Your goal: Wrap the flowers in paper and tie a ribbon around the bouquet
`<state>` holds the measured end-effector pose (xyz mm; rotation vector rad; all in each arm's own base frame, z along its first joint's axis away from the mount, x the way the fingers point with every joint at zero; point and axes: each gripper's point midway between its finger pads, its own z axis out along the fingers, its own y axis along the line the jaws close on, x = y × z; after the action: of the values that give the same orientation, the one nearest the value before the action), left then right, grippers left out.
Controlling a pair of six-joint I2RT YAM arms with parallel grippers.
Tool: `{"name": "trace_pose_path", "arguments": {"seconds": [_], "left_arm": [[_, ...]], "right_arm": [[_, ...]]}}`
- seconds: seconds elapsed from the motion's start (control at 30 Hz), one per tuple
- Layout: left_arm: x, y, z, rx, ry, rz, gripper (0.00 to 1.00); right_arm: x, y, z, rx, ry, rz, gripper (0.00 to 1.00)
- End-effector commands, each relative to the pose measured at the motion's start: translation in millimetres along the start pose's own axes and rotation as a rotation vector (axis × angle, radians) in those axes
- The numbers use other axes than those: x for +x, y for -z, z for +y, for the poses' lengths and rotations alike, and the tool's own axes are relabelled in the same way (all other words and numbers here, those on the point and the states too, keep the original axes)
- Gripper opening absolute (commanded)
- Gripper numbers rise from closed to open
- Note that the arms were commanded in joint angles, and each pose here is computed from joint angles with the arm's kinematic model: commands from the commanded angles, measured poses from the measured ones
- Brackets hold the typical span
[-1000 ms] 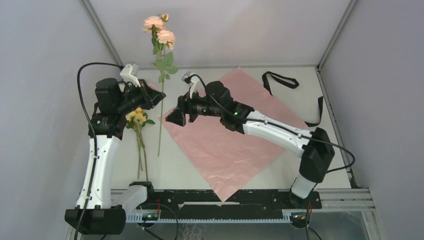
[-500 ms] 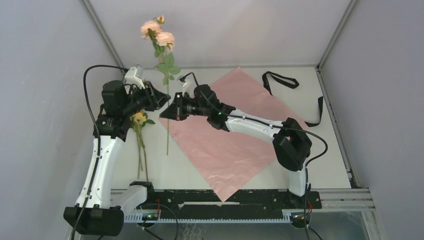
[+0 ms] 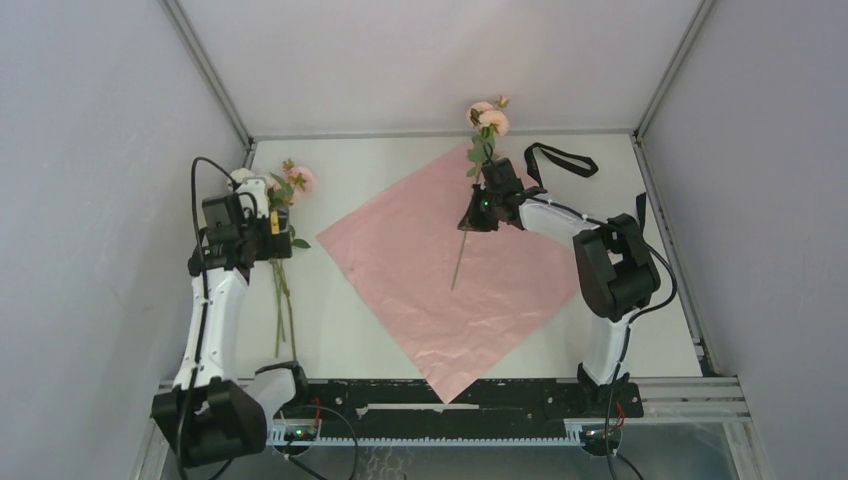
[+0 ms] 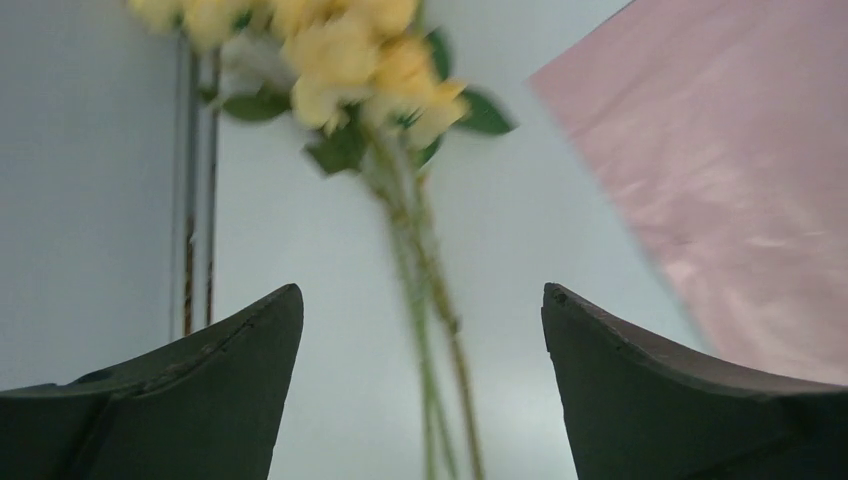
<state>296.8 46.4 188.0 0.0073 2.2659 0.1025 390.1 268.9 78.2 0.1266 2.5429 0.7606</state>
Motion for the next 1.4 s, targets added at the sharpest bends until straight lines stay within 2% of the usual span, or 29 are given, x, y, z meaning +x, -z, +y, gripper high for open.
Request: {"name": "trace_pose_path", "arguments": {"seconds": [0.0, 0.17, 0.27, 0.3, 0.37, 0.4, 0.5, 0.67, 0.83, 1.03, 1.37], "left_arm": [[48.4, -16.7, 53.9, -0.168, -0.058, 0.157, 0.91], [76.8, -31.3, 66.9, -0.205, -0.061, 0.240, 0.88], [82.0, -35.8, 65.1, -0.195, -0.054, 0.254, 0.88], [82.4, -36.8, 65.3, -0.197, -0.052, 0.256, 0.88], [84.8, -39.1, 67.4, -0.210, -0.044, 0.266, 0.86], [86.1, -40.7, 68.6, -0.218, -0.040, 0.271, 0.85], [88.2, -45.0, 69.5, -0.227, -0.023, 0.274, 0.78], [87.1, -59.2, 65.0, -0.199, 0.011, 0.264, 0.63], [83.9, -76.3, 64.7, -0.180, 0.029, 0.270, 0.46], [88.7, -92.6, 61.8, -0.148, 0.037, 0.286, 0.44], [100.6, -116.6, 64.7, -0.111, 0.078, 0.372, 0.41]], "right_arm": [[13.4, -1.9, -49.0, 0.179, 0.064, 0.056, 0.00], [11.1, -5.6, -65.0, 0.225, 0.077, 0.074, 0.00], [14.6, -6.8, -65.9, 0.248, 0.102, 0.111, 0.05], [15.2, -6.2, -65.2, 0.252, 0.106, 0.122, 0.11], [14.1, -2.1, -69.0, 0.287, 0.118, 0.123, 0.35], [12.5, 2.1, -70.3, 0.306, 0.127, 0.119, 0.41], [5.4, 21.1, -61.4, 0.315, 0.166, 0.090, 0.49], [6.4, 52.8, -27.7, 0.271, 0.257, 0.055, 0.51], [12.4, 77.8, -8.0, 0.243, 0.275, 0.044, 0.51], [8.8, 103.9, 4.0, 0.266, 0.280, -0.028, 0.51], [6.3, 127.6, 5.5, 0.301, 0.286, -0.077, 0.51]]}}
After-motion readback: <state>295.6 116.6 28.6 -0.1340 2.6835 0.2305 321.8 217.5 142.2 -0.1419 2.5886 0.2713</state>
